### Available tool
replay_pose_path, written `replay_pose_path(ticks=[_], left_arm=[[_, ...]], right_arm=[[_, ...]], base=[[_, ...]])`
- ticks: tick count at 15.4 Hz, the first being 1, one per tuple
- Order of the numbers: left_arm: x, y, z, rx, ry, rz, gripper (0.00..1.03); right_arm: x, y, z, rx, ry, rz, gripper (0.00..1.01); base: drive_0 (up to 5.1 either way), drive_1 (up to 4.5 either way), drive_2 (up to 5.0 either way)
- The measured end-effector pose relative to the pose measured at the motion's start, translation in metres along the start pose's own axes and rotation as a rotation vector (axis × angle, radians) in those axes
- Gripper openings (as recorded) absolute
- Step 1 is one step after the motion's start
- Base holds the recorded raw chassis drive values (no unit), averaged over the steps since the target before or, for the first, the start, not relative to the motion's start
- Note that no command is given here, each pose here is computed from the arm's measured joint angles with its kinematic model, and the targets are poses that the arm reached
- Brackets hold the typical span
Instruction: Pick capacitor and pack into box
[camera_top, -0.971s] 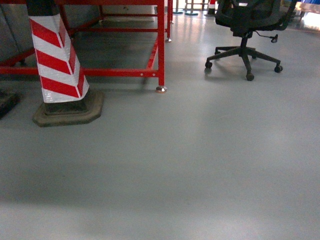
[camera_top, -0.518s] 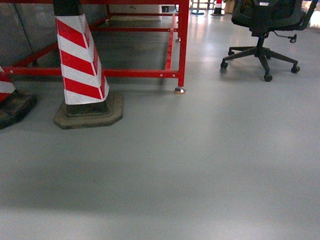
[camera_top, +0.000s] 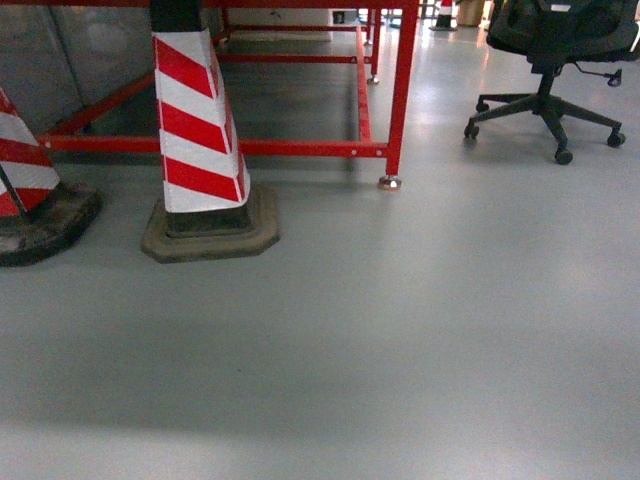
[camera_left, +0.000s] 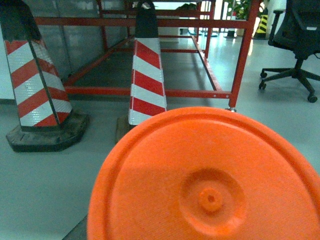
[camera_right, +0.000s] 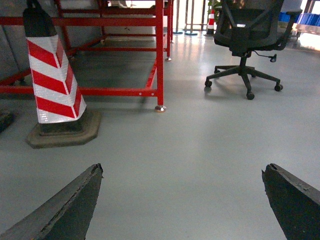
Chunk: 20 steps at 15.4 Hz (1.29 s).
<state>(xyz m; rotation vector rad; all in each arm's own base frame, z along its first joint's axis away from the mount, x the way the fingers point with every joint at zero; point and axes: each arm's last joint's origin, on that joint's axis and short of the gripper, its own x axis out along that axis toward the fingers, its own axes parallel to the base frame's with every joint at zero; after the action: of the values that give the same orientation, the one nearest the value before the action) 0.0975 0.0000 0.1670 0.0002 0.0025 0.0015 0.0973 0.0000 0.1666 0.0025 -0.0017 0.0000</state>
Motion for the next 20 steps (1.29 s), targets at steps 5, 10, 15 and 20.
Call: replay_pose_path(ticks=[5,10,15,20], left_arm=[[0.0000,0.0000,-0.0001,0.000,0.001,-0.002,0.43],[0.0000,0.0000,0.0000,0.000,0.000,-0.002,0.43],[0.0000,-0.0001,-0.0001,0.000,0.001,-0.002,0.43],[0.0000,0.0000,-0.0001,0.000,0.001,0.000,0.43]], right_arm=[[0.0000,0.0000,0.0003,0.000,-0.003,0.000,0.98],[0.0000,0.0000,0.0002,0.000,-0.002,0.000,0.98],[0.0000,0.0000,0.0001,0.000,-0.001,0.000,0.98],[0.0000,0.0001,0.0001,0.000,-0.001,0.003,0.98]], base=[[-4.8,3.42,1.6],[-4.8,3.42,1.6],[-4.8,3.42,1.6],[-4.8,3.42,1.6]])
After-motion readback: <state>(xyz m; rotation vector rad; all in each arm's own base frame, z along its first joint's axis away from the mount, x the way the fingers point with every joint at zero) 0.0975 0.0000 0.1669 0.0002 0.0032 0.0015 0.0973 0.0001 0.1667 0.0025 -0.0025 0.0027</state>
